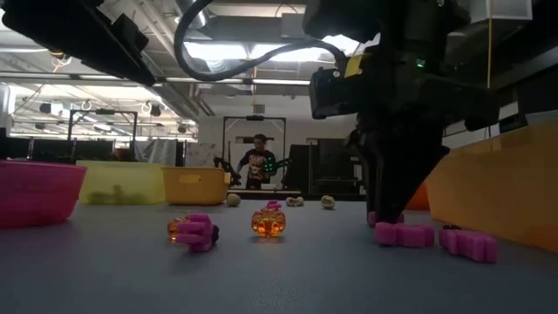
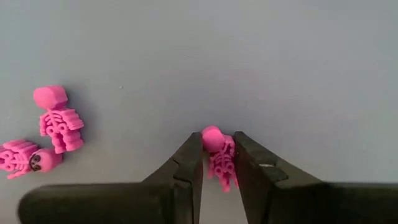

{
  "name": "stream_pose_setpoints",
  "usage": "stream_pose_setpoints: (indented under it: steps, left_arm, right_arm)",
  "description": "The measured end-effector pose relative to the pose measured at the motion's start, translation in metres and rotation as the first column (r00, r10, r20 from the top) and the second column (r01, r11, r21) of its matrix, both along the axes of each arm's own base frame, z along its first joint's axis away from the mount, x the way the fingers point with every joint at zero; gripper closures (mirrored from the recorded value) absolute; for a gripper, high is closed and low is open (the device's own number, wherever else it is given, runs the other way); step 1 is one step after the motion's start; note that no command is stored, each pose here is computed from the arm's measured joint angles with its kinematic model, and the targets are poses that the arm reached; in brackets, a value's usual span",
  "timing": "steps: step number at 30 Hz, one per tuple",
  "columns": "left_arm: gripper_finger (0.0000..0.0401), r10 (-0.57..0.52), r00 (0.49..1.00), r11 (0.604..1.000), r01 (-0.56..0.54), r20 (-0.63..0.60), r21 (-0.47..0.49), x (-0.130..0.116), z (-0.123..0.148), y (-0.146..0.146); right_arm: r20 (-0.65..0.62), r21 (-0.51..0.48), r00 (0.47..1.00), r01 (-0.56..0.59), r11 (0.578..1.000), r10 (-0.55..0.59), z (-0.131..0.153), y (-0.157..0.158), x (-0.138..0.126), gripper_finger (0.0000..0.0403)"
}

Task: Sort Halloween decoration
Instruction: Put the pink skeleton toy into the red bowl

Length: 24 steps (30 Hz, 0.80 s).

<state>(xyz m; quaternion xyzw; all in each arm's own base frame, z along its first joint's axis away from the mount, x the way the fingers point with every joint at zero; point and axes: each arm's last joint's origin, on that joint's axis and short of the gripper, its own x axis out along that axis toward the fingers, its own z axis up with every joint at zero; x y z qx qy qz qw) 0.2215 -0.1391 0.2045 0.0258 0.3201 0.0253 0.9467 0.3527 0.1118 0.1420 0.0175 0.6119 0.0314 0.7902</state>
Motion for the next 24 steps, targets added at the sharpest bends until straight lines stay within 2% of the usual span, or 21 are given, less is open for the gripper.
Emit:
stream_pose_setpoints:
  steps: [2, 6, 10, 13, 16, 20, 24]
  left_arm:
    - [0.0245, -0.01, 1.0, 1.0, 0.01, 0.008, 0.001, -0.001, 0.003, 0.001]
    - [0.0245, -0.028, 0.999, 1.0, 0.028, 0.031, 0.005, -0.006, 0.013, 0.004]
    - [0.0245, -0.038, 0.998, 0.999, 0.038, 0.053, 0.005, -0.014, 0.025, 0.01]
    - [0.0245, -0.04, 0.998, 0.999, 0.04, 0.058, 0.001, -0.022, 0.034, 0.015]
    - [0.0245, -0.044, 0.997, 0.999, 0.044, 0.06, -0.002, -0.032, 0.042, 0.021]
    - [0.0245, -0.063, 0.995, 0.998, 0.064, 0.075, -0.012, -0.048, 0.054, 0.028]
    - [0.0245, -0.084, 0.992, 0.996, 0.087, 0.094, -0.024, -0.064, 0.064, 0.034]
  right_arm:
    - [0.008, 0.003, 1.0, 0.0, 1.0, 0.0, 0.003, 0.001, 0.003, 0.0326]
    - [0.117, 0.037, 0.993, -0.002, 0.999, -0.002, 0.02, 0.006, 0.019, 0.0326]
    - [0.311, 0.091, 0.95, -0.011, 0.996, -0.018, 0.037, 0.012, 0.039, 0.0326]
    - [0.495, 0.145, 0.868, -0.037, 0.989, -0.04, 0.051, 0.017, 0.054, 0.0325]
    - [0.653, 0.173, 0.753, -0.039, 0.984, -0.084, 0.064, 0.02, 0.067, 0.0325]
    - [0.78, 0.142, 0.617, -0.007, 0.99, -0.107, 0.069, 0.021, 0.079, 0.0325]
    - [0.858, 0.093, 0.504, 0.029, 0.995, -0.094, 0.061, 0.021, 0.09, 0.0325]
